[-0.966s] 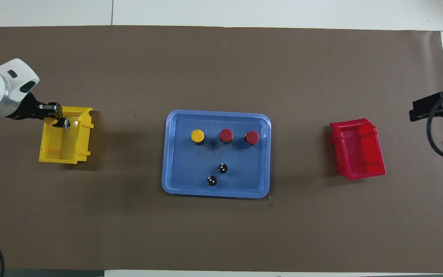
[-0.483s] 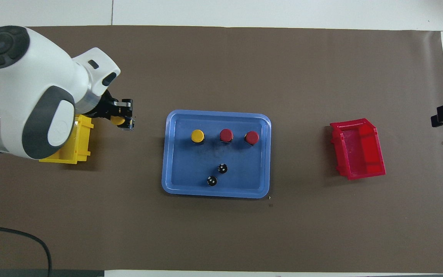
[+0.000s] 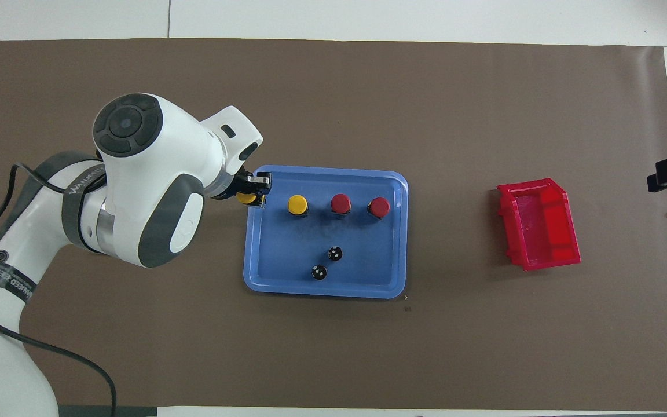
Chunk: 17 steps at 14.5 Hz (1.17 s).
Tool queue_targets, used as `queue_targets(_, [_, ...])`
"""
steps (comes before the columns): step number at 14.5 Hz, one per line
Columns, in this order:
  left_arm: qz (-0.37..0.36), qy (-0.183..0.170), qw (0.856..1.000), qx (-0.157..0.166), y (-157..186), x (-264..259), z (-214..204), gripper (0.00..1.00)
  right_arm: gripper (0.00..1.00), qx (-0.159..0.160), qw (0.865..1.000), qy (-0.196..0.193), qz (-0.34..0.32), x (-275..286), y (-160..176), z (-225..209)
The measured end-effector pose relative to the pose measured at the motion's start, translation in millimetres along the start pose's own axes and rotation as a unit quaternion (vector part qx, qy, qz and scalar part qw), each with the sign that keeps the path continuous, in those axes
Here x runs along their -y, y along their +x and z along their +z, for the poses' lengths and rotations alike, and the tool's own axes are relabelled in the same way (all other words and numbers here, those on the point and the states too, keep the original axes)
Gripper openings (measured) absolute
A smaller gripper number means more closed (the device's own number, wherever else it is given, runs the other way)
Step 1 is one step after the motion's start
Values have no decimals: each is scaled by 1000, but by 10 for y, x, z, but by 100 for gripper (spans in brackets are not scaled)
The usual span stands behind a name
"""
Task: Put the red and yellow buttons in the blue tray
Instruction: 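Lower the yellow button into the tray beside the other with the left gripper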
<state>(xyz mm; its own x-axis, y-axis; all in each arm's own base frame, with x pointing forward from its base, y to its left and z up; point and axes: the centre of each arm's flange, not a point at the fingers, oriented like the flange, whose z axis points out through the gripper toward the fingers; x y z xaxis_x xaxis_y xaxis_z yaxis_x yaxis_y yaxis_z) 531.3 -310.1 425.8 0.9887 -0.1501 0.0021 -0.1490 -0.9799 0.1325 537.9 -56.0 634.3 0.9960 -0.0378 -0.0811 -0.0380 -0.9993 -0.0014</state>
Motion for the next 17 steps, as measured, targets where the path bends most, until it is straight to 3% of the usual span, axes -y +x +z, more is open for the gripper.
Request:
queue_targets(10, [-12,9,1000,1,-121,-187,594,41,100,0,1000,0,-4,46,0,-4])
queue_targets(17, [-17,11,1000,3,-134,-146,644,41,100,0,1000,-1,-7,80,2,-5])
